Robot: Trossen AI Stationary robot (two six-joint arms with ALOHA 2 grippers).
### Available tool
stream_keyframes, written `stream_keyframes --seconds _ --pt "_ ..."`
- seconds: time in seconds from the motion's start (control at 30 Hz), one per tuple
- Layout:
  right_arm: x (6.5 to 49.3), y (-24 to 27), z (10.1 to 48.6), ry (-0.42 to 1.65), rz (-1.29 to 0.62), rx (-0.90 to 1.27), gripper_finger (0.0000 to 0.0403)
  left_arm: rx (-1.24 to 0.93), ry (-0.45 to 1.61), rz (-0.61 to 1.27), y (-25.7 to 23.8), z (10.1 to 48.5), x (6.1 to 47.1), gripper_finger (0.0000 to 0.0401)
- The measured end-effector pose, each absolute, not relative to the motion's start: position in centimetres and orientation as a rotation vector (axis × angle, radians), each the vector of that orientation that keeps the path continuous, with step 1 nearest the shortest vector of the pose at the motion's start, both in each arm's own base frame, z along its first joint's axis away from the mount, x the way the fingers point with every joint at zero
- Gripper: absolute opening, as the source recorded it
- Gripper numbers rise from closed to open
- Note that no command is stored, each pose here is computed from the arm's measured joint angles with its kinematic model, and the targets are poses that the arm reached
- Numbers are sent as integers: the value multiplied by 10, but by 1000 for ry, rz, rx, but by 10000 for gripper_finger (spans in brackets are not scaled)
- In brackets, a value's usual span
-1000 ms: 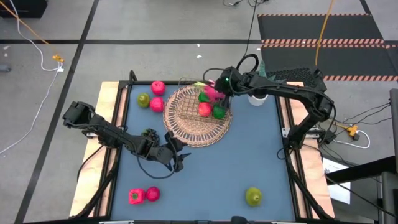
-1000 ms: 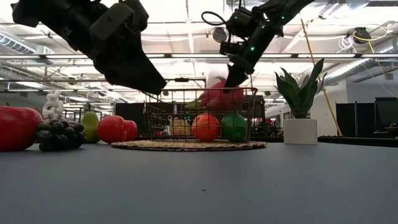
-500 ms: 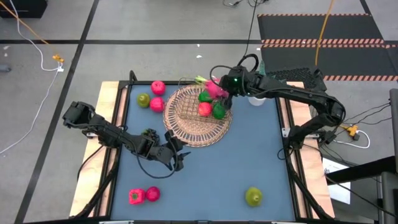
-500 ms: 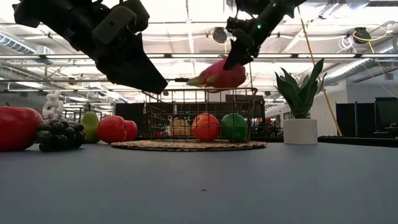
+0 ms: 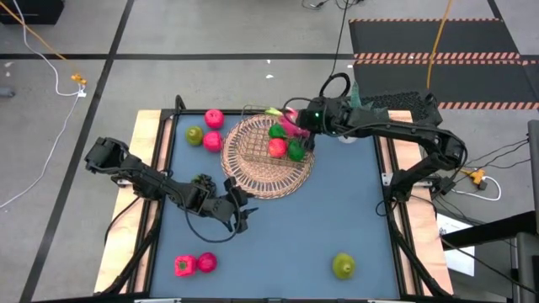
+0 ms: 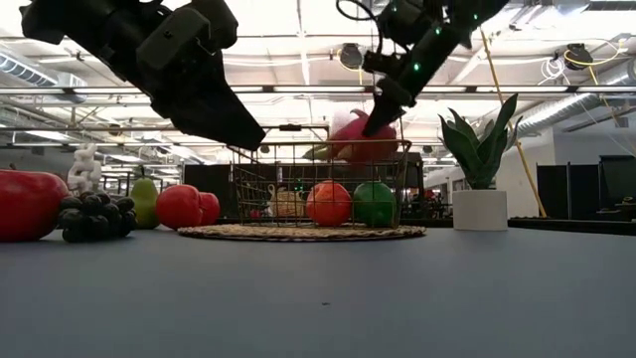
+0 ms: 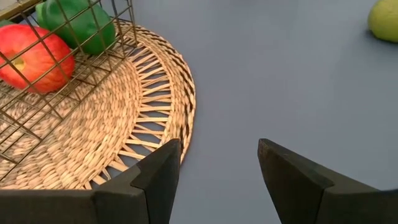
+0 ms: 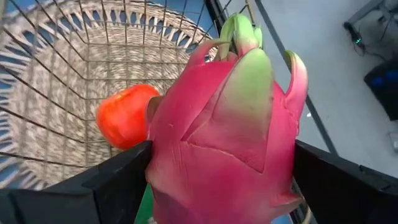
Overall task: Build produce basket
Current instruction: Put the dragonfruit into the gold wire basket
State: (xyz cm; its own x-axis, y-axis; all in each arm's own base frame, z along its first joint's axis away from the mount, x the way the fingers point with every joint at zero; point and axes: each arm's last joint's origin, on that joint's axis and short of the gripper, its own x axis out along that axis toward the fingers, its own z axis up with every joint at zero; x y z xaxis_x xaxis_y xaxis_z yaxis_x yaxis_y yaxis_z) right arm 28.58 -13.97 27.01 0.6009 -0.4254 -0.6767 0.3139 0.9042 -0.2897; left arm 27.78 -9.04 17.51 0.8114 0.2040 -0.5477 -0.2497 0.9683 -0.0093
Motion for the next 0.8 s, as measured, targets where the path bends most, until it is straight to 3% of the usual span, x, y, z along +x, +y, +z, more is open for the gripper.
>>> stream_keyframes --seconds 0.27,0.63,0.8 --pt "278 -139 241 853 -453 -90 360 -54 580 235 -90 175 278 218" --pt "282 -142 251 737 -471 -28 361 -49 577 246 -86 175 280 218" --pt "282 -145 253 707 -457 27 393 -50 577 245 -86 175 280 218"
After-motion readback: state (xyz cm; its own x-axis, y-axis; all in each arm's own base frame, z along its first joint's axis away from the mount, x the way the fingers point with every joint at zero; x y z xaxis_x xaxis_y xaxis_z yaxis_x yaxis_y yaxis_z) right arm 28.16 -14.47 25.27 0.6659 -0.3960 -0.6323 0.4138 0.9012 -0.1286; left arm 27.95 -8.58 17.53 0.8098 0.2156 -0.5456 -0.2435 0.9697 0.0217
